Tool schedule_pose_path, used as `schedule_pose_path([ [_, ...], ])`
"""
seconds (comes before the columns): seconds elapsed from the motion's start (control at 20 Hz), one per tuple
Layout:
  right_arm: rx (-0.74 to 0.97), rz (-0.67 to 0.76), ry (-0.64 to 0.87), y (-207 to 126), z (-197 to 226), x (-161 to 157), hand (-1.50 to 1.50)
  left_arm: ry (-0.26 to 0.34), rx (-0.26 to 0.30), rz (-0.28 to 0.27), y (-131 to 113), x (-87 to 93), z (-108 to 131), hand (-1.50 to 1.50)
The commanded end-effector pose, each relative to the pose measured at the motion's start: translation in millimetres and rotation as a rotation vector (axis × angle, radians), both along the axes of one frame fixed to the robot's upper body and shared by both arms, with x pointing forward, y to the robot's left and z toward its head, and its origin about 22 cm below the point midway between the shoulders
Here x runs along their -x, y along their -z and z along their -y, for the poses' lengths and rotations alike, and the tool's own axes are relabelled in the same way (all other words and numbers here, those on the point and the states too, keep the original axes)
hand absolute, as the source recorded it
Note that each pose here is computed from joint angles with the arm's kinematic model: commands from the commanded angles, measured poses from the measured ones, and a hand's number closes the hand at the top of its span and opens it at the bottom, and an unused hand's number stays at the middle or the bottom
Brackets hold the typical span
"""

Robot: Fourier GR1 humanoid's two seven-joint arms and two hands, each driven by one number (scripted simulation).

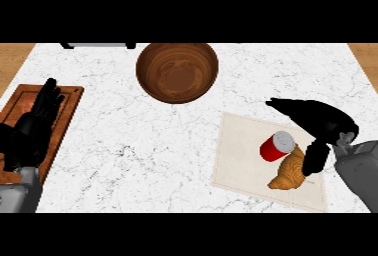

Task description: Pick the can from the placemat and place it in the bowl

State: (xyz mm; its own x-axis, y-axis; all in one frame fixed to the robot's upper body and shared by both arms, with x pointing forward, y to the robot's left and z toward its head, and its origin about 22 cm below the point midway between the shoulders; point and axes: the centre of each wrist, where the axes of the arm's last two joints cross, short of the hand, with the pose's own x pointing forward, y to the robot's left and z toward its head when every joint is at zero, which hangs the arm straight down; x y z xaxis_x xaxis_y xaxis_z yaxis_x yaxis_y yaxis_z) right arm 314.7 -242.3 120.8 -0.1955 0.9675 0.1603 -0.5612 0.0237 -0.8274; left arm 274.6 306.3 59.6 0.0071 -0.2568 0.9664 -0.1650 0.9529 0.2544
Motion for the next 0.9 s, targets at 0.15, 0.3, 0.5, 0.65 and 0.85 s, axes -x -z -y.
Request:
schedule_pose_path([
  [0.15,0.024,-0.044,-0.001,24.8,-31.1,11.1,-1.50,0.008,0.007,0.002,-16.9,-17.6,-0.9,0.00],
  [0.3,0.019,-0.060,0.031,34.5,-5.8,14.9,-1.50,0.004,0.012,-0.014,-10.4,13.0,5.1,0.00],
  [0.5,0.006,-0.045,0.035,44.3,0.6,1.8,-1.50,0.014,-0.003,0.005,3.6,6.4,-1.9,0.00],
  [0.65,-0.003,-0.018,0.027,32.4,8.5,6.0,-1.50,0.000,0.011,-0.007,25.4,-10.7,13.1,0.00],
  [0.85,0.030,-0.046,0.044,62.7,9.4,-9.3,-1.50,-0.001,0.001,-0.003,-0.7,-6.8,4.3,0.00],
])
